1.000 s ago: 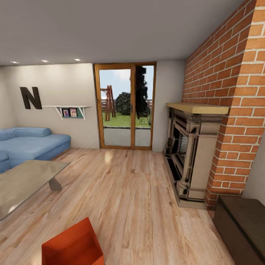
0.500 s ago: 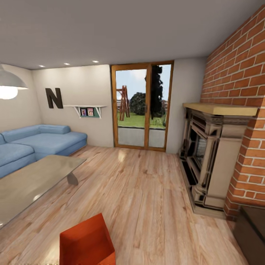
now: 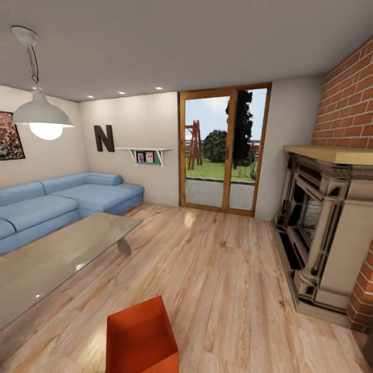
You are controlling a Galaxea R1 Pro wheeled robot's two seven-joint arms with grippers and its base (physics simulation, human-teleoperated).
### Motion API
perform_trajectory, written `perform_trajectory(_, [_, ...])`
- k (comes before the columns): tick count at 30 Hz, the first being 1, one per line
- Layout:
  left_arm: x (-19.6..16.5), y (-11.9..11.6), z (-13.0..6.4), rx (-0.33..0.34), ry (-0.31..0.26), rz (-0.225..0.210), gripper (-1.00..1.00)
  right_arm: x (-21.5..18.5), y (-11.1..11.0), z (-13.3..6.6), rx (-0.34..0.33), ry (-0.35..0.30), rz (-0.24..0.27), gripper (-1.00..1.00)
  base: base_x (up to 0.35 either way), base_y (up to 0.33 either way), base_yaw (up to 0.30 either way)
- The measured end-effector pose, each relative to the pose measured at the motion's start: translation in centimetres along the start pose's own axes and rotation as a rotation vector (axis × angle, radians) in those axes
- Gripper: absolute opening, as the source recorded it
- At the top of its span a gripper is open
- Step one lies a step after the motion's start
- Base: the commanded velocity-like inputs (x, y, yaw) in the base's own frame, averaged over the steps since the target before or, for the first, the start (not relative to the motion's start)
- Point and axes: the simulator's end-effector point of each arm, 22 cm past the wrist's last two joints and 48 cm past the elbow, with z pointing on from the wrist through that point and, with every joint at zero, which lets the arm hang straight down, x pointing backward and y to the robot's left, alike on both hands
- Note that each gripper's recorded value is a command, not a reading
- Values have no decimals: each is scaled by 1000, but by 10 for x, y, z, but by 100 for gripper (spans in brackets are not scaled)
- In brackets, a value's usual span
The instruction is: Move the two storage containers from the living room to the garage. In the garage, place one container on the floor and stack the other container on top of it (either order is fine).
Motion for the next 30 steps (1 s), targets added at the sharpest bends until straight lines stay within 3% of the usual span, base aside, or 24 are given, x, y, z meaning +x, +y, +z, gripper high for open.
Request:
perform_trajectory(8, [0, -1, 0, 1, 0, 0, 100, 0, 2, 0, -2, 0, 2, 100, 36, 0, 236])
perform_trajectory(30, [1, 0, 0, -1, 2, -2, 100, 1, 3, 0, 3, 6, -7, 100, 311, 0, 16])
